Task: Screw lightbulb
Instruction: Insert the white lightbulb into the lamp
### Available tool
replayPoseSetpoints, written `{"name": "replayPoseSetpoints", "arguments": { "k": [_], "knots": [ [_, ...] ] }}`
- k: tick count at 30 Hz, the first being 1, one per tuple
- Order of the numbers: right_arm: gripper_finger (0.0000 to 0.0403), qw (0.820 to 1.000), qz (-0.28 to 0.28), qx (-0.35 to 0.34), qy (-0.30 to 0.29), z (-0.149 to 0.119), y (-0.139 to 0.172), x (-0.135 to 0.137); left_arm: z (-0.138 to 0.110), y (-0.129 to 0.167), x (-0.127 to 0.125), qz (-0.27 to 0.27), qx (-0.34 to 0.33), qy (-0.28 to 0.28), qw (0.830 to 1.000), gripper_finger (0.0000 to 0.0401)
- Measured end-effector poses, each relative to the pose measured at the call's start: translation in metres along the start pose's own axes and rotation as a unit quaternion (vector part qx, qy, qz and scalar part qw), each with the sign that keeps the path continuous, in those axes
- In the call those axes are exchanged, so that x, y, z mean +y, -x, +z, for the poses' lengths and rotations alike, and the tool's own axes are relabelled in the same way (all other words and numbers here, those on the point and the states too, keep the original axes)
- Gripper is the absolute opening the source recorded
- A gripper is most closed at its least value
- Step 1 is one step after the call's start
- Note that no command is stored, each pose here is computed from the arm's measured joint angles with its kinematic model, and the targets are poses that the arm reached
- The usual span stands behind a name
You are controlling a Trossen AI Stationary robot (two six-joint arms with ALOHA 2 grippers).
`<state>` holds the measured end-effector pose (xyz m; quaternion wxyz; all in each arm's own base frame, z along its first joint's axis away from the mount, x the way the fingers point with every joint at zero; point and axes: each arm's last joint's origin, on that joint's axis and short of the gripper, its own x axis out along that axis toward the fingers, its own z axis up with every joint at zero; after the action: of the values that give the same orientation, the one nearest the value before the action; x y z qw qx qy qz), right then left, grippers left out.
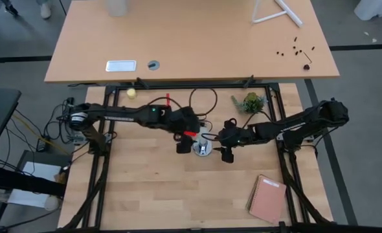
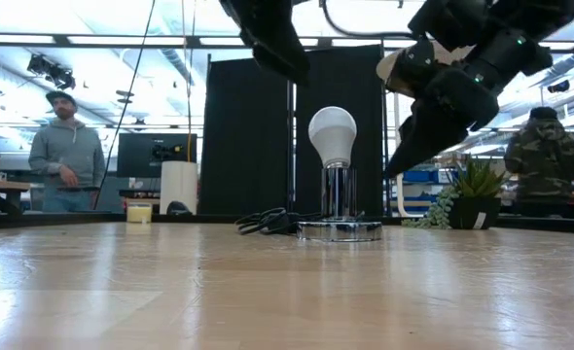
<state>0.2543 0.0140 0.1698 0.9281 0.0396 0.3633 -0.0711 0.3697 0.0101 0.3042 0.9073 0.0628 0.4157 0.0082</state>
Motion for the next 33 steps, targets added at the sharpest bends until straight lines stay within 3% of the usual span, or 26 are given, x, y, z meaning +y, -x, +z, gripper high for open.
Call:
{"name": "replayPoseSetpoints", "arguments": {
  "k": [4,8,17,23,33],
  "knots": [
    [0.0252,1.0,-0.002,-0.006,-0.007,-0.01,-0.001,0.003,-0.005,-0.018,0.008,-0.03,0.027,-0.009,0.999,0.0321],
    [0.0252,1.0,-0.002,-0.008,-0.014,-0.024,-0.002,0.009,-0.002,-0.016,0.022,-0.04,0.019,-0.025,0.999,0.0321],
    [0.0252,0.997,-0.025,-0.07,-0.018,-0.026,-0.002,0.012,0.0,-0.019,0.056,-0.076,0.011,0.018,0.997,0.0321],
    [0.0252,0.997,-0.034,-0.071,-0.013,-0.026,-0.002,0.012,-0.007,-0.04,0.046,-0.126,0.043,0.014,0.991,0.0321],
    [0.0252,0.997,-0.034,-0.07,-0.009,-0.026,-0.002,0.012,-0.004,-0.045,0.027,-0.132,0.046,-0.008,0.99,0.0321]
  ]
}}
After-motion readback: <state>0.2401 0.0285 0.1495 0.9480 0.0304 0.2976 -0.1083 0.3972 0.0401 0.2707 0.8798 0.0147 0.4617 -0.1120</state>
